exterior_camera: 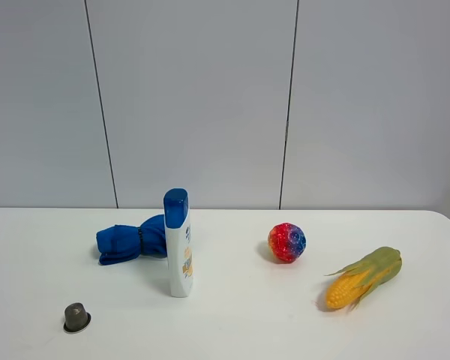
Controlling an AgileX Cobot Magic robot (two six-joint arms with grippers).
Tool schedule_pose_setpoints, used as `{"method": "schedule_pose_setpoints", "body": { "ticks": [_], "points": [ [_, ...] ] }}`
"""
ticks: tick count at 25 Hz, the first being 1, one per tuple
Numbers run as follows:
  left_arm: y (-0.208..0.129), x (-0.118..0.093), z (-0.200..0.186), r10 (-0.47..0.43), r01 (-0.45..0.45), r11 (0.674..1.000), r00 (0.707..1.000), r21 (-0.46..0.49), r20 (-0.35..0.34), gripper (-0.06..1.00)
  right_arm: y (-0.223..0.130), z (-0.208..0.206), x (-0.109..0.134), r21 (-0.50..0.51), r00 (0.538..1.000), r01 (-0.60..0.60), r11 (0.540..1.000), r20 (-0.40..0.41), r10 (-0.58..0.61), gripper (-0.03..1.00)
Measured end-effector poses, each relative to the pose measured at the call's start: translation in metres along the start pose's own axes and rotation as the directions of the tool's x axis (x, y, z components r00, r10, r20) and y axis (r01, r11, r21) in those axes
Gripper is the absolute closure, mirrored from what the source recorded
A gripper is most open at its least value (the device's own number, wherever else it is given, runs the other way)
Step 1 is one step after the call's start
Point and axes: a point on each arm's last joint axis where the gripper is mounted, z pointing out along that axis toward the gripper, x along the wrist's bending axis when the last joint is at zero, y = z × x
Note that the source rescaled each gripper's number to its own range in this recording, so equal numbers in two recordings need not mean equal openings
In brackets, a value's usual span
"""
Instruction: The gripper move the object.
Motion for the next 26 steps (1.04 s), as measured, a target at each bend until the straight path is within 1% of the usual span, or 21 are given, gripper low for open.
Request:
{"method": "schedule_pose_setpoints", "body": {
  "ticks": [4,6,8,12,14,17,26],
  "points": [
    [0.000,0.000,0.000,0.000,0.000,1.000,1.000,0.000,0.000,-0.06,0.001,0.001,0.001,-0.008,1.000,-0.012,1.000,-0.006,0.012,0.16],
    [0.000,0.000,0.000,0.000,0.000,1.000,1.000,0.000,0.000,-0.06,0.000,0.001,0.002,-0.003,1.000,0.000,1.000,-0.026,0.000,0.16],
    [0.000,0.000,0.000,0.000,0.000,1.000,1.000,0.000,0.000,-0.06,-0.001,0.001,0.007,0.003,0.997,0.013,1.000,-0.070,-0.012,0.16],
    [0.000,0.000,0.000,0.000,0.000,1.000,1.000,0.000,0.000,-0.06,-0.002,-0.001,0.019,0.007,0.978,0.021,1.000,-0.206,-0.019,0.16],
    [0.000,0.000,0.000,0.000,0.000,1.000,1.000,0.000,0.000,-0.06,-0.002,-0.002,0.022,0.005,0.971,0.030,1.000,-0.239,-0.028,0.16],
    [0.000,0.000,0.000,0.000,0.000,1.000,1.000,0.000,0.000,-0.06,-0.001,-0.002,0.023,0.003,0.968,0.031,1.000,-0.251,-0.029,0.16],
    [0.000,0.000,0.000,0.000,0.000,1.000,1.000,0.000,0.000,-0.06,-0.001,-0.002,0.023,0.003,0.967,0.032,0.999,-0.251,-0.030,0.16]
  ]
}}
